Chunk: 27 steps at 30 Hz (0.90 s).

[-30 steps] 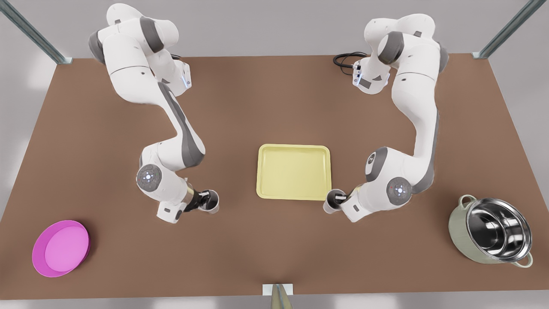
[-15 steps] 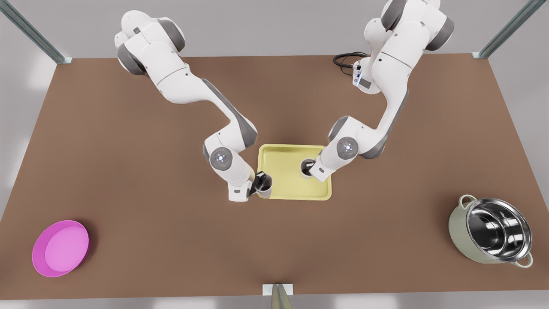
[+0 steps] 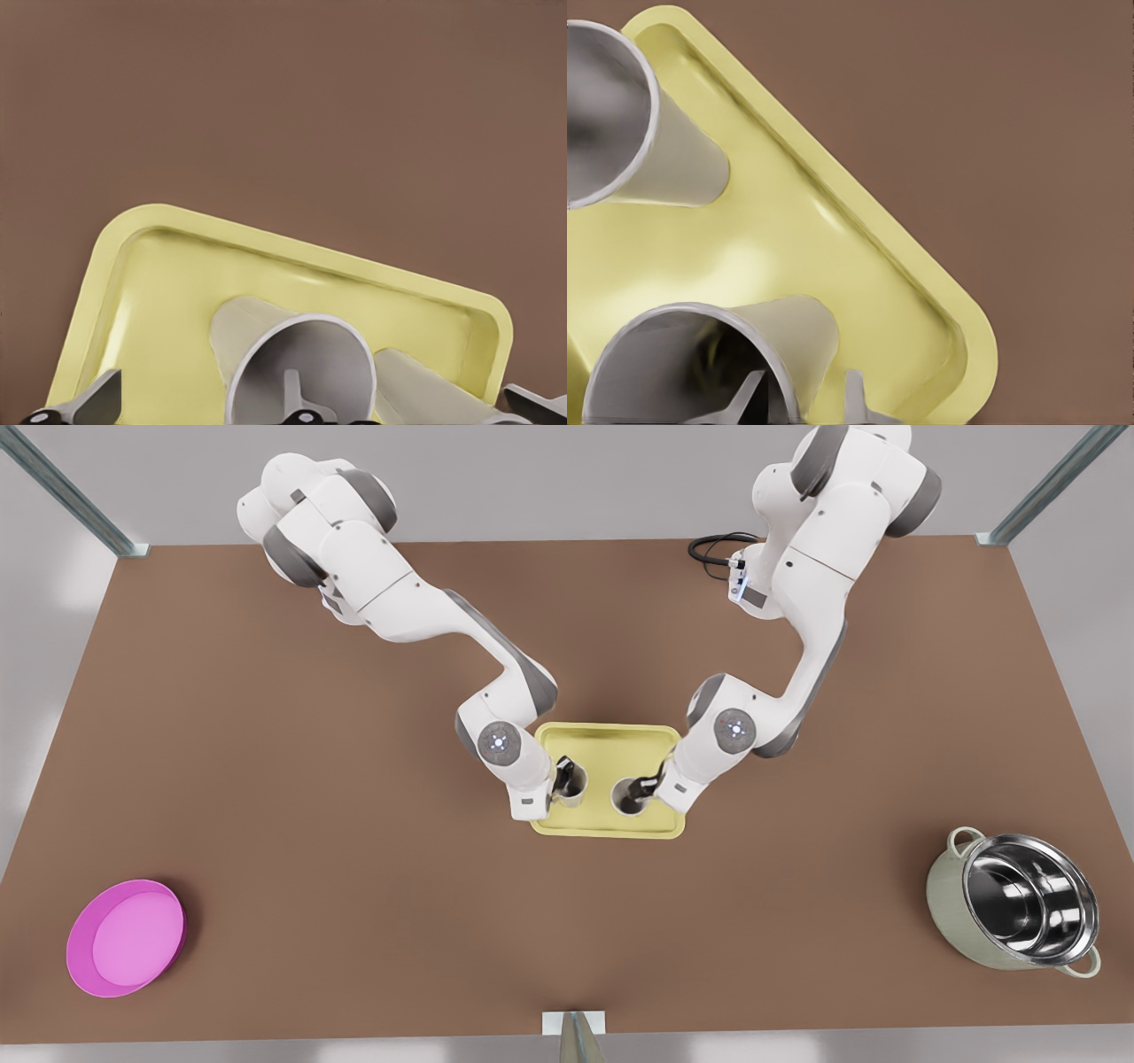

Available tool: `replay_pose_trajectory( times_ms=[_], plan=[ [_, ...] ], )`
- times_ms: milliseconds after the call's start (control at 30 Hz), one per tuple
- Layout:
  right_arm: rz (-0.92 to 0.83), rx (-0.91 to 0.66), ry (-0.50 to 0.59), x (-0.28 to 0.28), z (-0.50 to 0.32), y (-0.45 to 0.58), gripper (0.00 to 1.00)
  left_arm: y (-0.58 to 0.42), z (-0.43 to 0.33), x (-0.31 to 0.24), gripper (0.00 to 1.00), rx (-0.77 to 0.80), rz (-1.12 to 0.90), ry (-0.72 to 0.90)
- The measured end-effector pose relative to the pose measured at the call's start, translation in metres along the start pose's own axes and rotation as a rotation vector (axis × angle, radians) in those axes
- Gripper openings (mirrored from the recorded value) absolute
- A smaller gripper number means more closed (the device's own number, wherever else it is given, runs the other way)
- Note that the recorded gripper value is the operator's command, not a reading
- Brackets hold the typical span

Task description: Use both arms to respectively pick up the white IKEA cups from the middle-left and middle-right positions, then place the white IKEA cups onto the middle-middle tray, ensuring that the cups remain upright and do not tip over

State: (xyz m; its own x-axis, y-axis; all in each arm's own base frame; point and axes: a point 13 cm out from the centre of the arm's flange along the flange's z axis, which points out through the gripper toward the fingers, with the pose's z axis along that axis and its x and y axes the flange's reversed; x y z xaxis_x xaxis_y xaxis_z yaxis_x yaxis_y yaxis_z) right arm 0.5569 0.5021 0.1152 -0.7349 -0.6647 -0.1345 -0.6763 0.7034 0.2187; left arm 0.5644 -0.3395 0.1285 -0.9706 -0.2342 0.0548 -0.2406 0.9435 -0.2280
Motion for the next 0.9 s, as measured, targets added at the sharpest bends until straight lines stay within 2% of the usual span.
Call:
replay_pose_trajectory(
  times_ms=[200,233,300,367,467,567,633,700,800,900],
  plan=[
    [-0.001,0.006,-0.017,-0.007,-0.009,-0.001,1.0,-0.006,-0.045,-0.011,1.0,0.029,-0.044,-0.025],
    [-0.002,0.007,-0.022,-0.009,-0.013,-0.001,1.0,-0.013,-0.072,-0.021,1.0,0.041,-0.051,-0.04],
    [-0.01,0.011,-0.04,-0.016,-0.036,0.004,1.0,-0.013,-0.179,-0.087,1.0,0.075,-0.102,-0.115],
    [-0.024,0.016,-0.061,-0.025,-0.075,0.013,1.0,0.043,-0.266,-0.138,1.0,0.016,-0.151,-0.159],
    [-0.005,0.027,-0.08,-0.035,-0.164,-0.002,1.0,0.102,-0.328,-0.146,1.0,-0.113,-0.164,-0.14],
    [0.203,0.064,0.022,0.022,-0.201,-0.154,1.0,0.126,-0.374,-0.107,1.0,-0.281,-0.118,-0.132],
    [0.382,0.139,0.14,0.098,-0.198,-0.277,1.0,0.133,-0.395,-0.083,1.0,-0.3,-0.089,-0.092],
    [0.495,0.206,0.21,0.158,-0.225,-0.349,1.0,0.136,-0.395,-0.072,1.0,-0.306,-0.055,-0.033],
    [0.559,0.299,0.208,0.201,-0.324,-0.377,1.0,0.14,-0.386,-0.064,1.0,-0.312,-0.006,0.045],
    [0.574,0.349,0.181,0.234,-0.425,-0.347,1.0,0.142,-0.383,-0.056,1.0,-0.31,0.038,0.096]
  ],
)
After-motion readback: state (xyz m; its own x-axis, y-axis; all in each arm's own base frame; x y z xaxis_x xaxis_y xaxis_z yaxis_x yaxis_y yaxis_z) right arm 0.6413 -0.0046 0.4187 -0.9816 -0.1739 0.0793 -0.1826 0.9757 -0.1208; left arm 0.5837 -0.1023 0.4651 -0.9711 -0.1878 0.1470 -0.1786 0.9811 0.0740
